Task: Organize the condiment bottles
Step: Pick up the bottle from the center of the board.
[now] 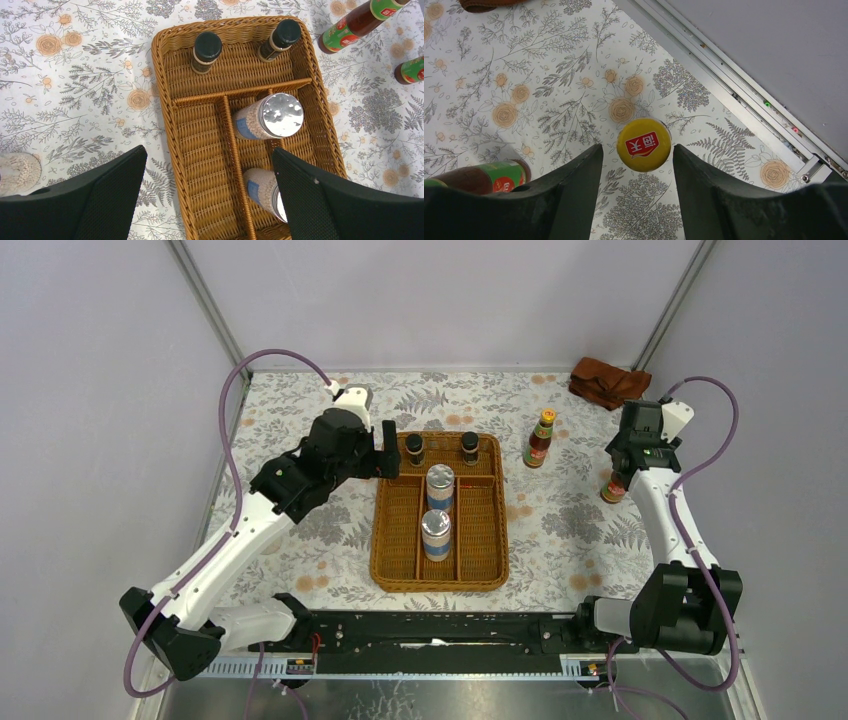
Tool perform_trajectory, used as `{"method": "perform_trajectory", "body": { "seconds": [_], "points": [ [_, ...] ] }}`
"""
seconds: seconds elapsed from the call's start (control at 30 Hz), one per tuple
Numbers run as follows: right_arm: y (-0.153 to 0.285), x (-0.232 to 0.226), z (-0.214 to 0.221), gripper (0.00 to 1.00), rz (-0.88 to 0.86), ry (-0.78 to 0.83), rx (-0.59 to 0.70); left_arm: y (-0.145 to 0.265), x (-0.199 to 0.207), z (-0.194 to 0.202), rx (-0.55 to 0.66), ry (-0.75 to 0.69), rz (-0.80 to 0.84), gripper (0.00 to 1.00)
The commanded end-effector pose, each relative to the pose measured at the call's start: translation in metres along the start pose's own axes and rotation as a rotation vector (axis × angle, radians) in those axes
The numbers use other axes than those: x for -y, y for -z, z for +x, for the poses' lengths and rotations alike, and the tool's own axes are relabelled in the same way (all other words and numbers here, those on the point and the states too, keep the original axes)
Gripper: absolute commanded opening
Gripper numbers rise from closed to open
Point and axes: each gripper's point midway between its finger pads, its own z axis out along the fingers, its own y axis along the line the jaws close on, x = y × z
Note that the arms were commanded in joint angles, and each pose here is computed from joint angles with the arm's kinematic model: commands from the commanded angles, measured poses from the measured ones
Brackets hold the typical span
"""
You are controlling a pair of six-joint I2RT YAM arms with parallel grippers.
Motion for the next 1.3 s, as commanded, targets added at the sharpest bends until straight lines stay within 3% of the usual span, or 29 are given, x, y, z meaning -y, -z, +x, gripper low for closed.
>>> {"method": "perform_trajectory", "body": {
  "seconds": [0.0, 0.43, 0.87, 1.03, 1.13, 1.27],
  "points": [
    [0.0, 0.0, -0.015, 0.6, 0.004, -0.013, 0.044, -0.006, 0.001, -0.003, 0.018, 0.001, 0.013, 0.99],
    [-0.004, 0.006, -0.015, 0.57, 0.028, -0.013, 0.049, -0.008, -0.001, -0.003, 0.017, 0.008, 0.011, 0.99],
    [-0.007, 0.011, -0.012, 0.47, 0.045, 0.007, 0.041, -0.01, -0.003, -0.003, 0.015, 0.009, 0.008, 0.99],
    [-0.007, 0.012, -0.012, 0.28, 0.051, 0.013, 0.042, -0.009, -0.004, -0.002, 0.015, 0.011, 0.008, 0.99],
    [-0.007, 0.013, -0.012, 0.22, 0.052, 0.014, 0.042, -0.009, -0.005, -0.002, 0.016, 0.012, 0.006, 0.99],
    [-0.007, 0.013, -0.012, 0.03, 0.051, 0.012, 0.041, -0.008, -0.006, -0.002, 0.017, 0.014, 0.005, 0.99]
  ]
}}
